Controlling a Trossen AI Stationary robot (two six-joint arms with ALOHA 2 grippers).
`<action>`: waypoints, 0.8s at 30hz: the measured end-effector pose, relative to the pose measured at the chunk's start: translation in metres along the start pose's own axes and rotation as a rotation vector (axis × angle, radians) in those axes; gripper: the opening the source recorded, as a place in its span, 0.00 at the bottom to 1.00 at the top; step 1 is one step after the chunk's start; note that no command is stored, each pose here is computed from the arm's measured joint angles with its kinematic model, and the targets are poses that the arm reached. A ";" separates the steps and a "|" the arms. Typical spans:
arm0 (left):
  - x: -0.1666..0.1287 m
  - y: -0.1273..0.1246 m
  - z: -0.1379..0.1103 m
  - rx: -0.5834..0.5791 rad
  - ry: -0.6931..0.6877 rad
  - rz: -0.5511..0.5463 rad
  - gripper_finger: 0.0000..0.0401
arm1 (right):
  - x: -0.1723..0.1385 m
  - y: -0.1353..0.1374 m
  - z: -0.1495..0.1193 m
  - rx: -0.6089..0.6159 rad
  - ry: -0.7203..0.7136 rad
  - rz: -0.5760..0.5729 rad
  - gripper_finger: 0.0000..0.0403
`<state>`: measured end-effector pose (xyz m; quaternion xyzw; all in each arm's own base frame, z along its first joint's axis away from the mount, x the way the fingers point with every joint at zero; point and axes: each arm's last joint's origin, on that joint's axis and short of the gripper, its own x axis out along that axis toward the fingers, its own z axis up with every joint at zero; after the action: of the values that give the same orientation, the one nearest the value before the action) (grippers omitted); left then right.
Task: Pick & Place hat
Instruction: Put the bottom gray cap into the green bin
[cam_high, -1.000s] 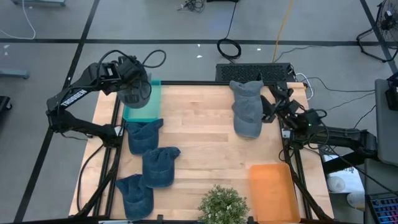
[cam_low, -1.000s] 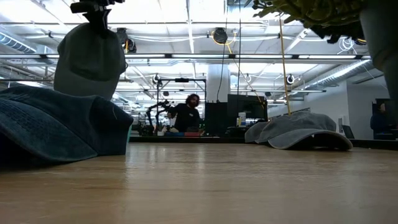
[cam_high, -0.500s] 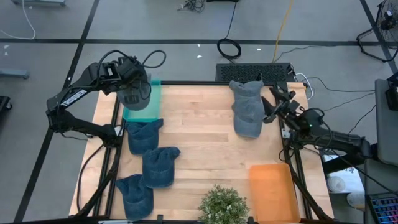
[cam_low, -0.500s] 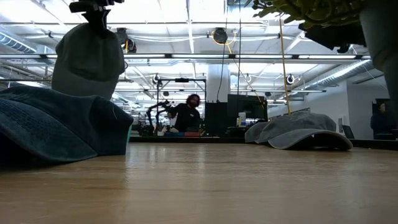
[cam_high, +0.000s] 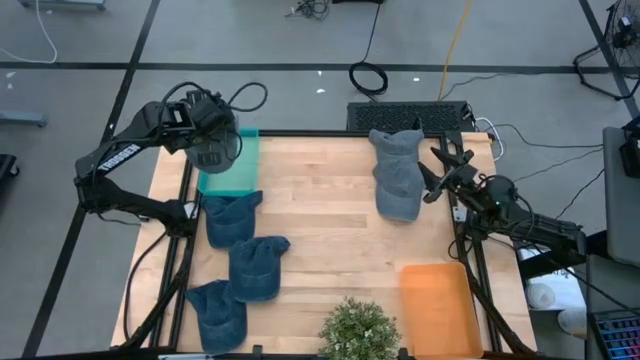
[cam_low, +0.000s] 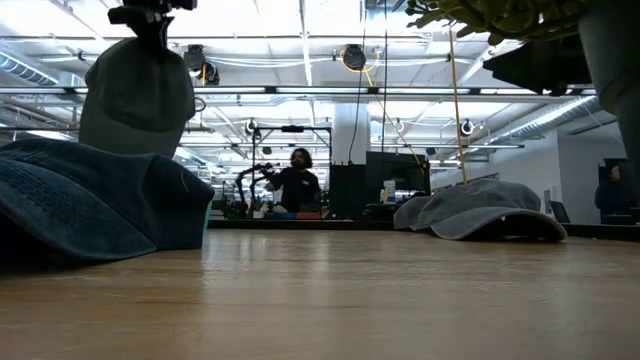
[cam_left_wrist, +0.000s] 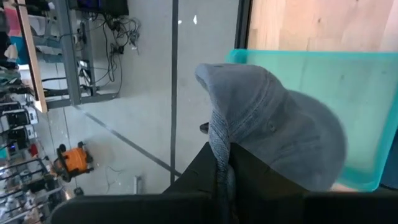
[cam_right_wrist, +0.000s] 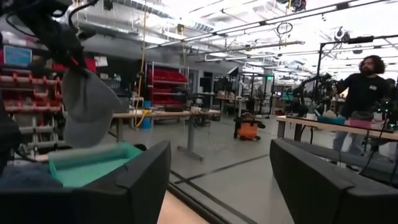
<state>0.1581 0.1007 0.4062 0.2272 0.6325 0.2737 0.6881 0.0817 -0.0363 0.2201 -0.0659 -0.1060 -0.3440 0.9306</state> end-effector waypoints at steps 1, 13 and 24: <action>0.002 -0.002 0.000 0.007 0.014 0.002 0.06 | 0.000 0.000 0.000 -0.006 0.001 0.000 0.64; 0.023 -0.015 0.001 0.059 0.089 -0.020 0.06 | -0.001 0.002 -0.011 -0.053 0.106 0.021 0.64; 0.023 -0.016 0.001 0.076 0.070 -0.047 0.06 | -0.001 0.005 -0.030 -0.003 0.043 0.014 0.65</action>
<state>0.1620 0.1045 0.3787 0.2284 0.6712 0.2411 0.6627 0.0889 -0.0382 0.1907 -0.0605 -0.0851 -0.3391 0.9349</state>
